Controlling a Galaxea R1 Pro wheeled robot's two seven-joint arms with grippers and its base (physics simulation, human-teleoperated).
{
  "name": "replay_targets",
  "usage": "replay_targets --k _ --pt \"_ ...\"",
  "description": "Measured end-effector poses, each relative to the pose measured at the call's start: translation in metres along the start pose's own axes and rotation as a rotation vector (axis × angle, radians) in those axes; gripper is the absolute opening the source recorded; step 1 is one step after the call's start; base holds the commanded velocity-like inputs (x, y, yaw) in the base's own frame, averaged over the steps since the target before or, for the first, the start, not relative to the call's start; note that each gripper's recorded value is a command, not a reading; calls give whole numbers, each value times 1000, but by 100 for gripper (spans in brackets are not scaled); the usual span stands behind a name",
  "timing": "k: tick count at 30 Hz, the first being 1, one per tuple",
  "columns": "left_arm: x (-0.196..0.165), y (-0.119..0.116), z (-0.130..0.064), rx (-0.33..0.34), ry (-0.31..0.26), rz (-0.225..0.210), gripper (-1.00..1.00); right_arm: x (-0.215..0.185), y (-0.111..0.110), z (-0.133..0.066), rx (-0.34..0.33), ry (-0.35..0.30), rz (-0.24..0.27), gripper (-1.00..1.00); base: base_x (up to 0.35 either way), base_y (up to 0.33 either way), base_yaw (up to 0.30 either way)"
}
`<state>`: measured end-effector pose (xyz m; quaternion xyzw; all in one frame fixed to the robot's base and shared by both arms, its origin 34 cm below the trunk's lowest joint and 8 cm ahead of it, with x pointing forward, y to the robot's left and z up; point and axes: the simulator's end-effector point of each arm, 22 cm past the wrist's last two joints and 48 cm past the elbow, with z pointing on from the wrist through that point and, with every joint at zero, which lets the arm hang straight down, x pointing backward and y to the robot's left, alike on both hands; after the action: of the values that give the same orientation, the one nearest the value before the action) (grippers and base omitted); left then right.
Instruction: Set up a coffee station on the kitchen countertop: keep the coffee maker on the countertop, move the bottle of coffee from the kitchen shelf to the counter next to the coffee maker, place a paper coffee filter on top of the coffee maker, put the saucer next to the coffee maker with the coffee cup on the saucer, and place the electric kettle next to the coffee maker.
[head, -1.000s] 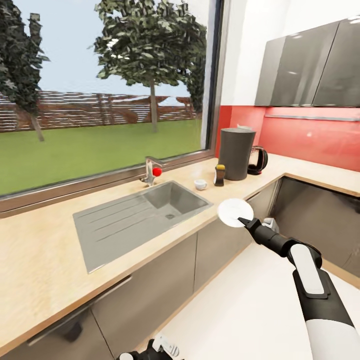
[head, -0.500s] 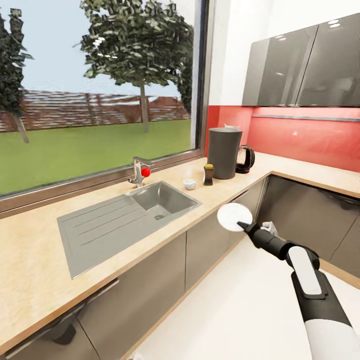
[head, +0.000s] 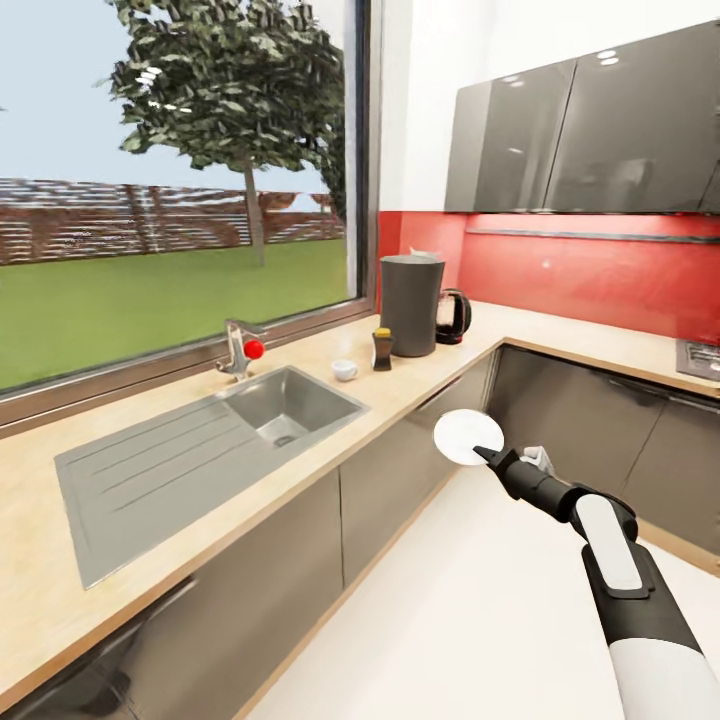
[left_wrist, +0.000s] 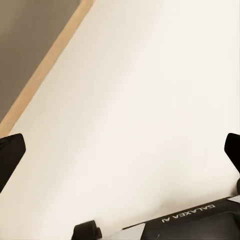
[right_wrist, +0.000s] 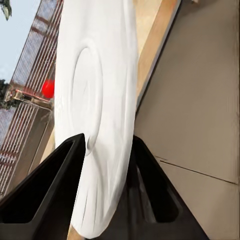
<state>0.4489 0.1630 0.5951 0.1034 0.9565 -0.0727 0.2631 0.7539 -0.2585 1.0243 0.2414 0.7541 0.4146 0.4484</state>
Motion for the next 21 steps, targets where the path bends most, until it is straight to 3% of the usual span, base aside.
replay_targets --k 11,21 --pt "0 0 0 -1 1 0 100 1 0 0 1 2 1 -100 261 -225 -3" --pt "1 0 0 -2 1 -1 100 2 -1 1 1 3 2 -100 275 -231 208"
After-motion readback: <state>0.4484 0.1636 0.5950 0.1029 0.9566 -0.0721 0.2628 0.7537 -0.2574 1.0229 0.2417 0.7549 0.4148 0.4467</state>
